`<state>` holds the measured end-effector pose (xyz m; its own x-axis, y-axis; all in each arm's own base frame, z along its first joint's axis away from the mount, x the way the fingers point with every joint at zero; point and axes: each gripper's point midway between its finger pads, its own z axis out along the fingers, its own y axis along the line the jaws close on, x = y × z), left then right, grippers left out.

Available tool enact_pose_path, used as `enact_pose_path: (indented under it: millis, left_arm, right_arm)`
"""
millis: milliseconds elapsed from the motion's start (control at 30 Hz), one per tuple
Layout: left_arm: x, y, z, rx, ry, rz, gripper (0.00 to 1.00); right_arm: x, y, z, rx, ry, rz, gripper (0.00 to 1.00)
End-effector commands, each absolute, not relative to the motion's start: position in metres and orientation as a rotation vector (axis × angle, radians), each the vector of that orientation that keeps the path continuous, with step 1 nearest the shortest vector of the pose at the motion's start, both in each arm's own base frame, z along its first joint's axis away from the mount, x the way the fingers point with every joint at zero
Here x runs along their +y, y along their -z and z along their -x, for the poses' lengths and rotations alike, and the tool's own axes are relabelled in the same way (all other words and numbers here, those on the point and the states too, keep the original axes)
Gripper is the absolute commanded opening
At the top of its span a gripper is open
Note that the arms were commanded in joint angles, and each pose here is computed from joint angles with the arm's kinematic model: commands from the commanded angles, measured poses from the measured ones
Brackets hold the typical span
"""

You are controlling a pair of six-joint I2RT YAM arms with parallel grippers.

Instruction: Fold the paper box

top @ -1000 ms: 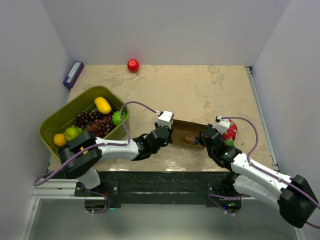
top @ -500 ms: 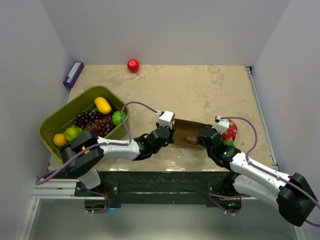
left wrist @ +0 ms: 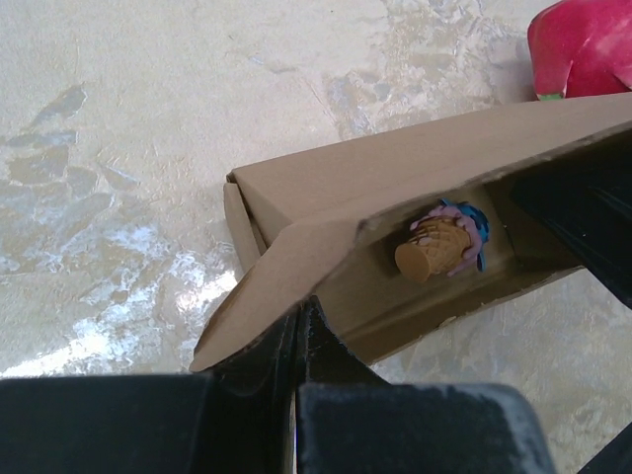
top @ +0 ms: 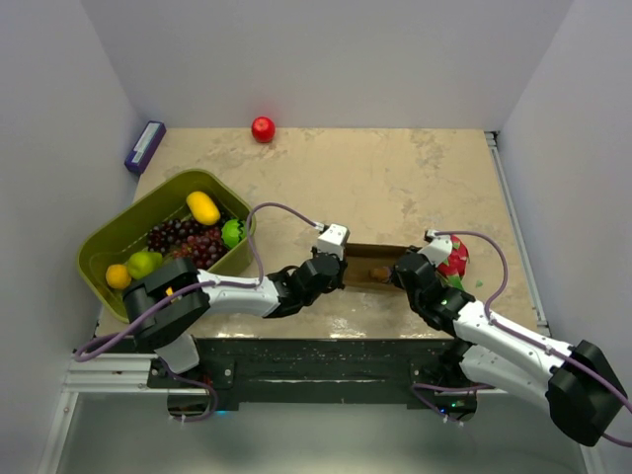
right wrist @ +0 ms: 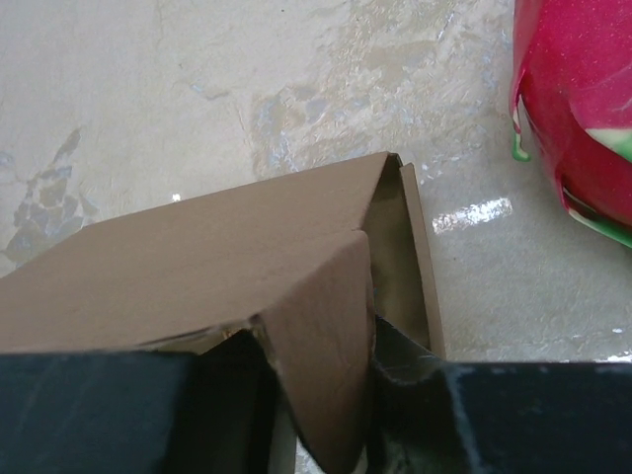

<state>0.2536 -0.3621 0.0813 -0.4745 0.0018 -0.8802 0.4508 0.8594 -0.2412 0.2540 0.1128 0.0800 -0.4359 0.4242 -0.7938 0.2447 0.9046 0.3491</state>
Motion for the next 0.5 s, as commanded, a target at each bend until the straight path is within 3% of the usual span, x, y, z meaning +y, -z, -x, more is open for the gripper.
enact_pose_path:
  millis: [0,167,267,467]
  left_arm:
    - [-0.351,-0.049,-0.240,2.087,0.475,-0.401,0.00]
    - [-0.324,-0.033,-0.253,2.092,0.249,-0.409,0.00]
    - [-0.319,-0.033,-0.260,2.083,0.172,-0.416,0.00]
    - [-0.319,-0.040,-0.272,2.060,0.099,-0.434,0.00]
  right_arm:
    - [0.117,-0.090,-0.258,2.015,-0.254,-0.513,0.37]
    - [0.122,-0.113,-0.250,2.033,-0.315,-0.508,0.71]
    - [0.126,-0.122,-0.240,2.089,-0.352,-0.492,0.80]
    - [0.140,-0.134,-0.214,2.220,-0.456,-0.438,0.85]
